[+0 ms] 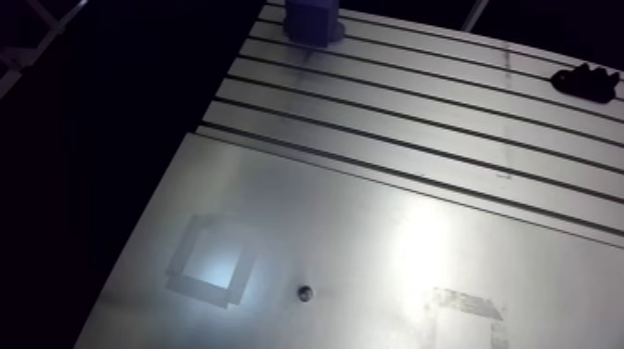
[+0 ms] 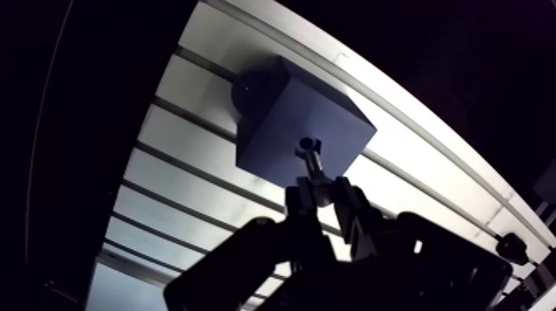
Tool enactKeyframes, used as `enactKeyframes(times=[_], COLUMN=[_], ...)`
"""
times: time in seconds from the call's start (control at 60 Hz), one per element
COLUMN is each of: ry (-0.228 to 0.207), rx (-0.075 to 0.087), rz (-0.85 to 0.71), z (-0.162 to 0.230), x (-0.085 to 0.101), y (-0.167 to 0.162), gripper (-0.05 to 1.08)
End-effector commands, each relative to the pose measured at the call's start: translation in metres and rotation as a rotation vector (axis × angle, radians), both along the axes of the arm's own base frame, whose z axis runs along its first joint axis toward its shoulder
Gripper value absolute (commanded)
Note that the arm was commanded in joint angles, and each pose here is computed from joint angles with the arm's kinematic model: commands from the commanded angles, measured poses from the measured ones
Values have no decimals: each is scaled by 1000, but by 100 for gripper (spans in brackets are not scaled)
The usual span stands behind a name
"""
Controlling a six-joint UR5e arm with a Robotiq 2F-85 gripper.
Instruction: Pick up the M10 bolt and insert it into the hex recess until seated.
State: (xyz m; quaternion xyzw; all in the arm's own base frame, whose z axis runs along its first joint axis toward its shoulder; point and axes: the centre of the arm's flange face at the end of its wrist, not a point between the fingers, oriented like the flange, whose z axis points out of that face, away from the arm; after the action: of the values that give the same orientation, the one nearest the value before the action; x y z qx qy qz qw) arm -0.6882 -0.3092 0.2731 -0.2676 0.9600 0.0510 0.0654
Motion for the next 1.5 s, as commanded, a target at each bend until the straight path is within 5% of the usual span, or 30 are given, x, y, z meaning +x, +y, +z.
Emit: enactKeyframes(times=[0.017, 1.5], ry=[-1, -11], rx=[0, -2], rz=[1, -1], z=[-2, -11], x=[0, -4], y=[-1, -1], gripper=[102, 102])
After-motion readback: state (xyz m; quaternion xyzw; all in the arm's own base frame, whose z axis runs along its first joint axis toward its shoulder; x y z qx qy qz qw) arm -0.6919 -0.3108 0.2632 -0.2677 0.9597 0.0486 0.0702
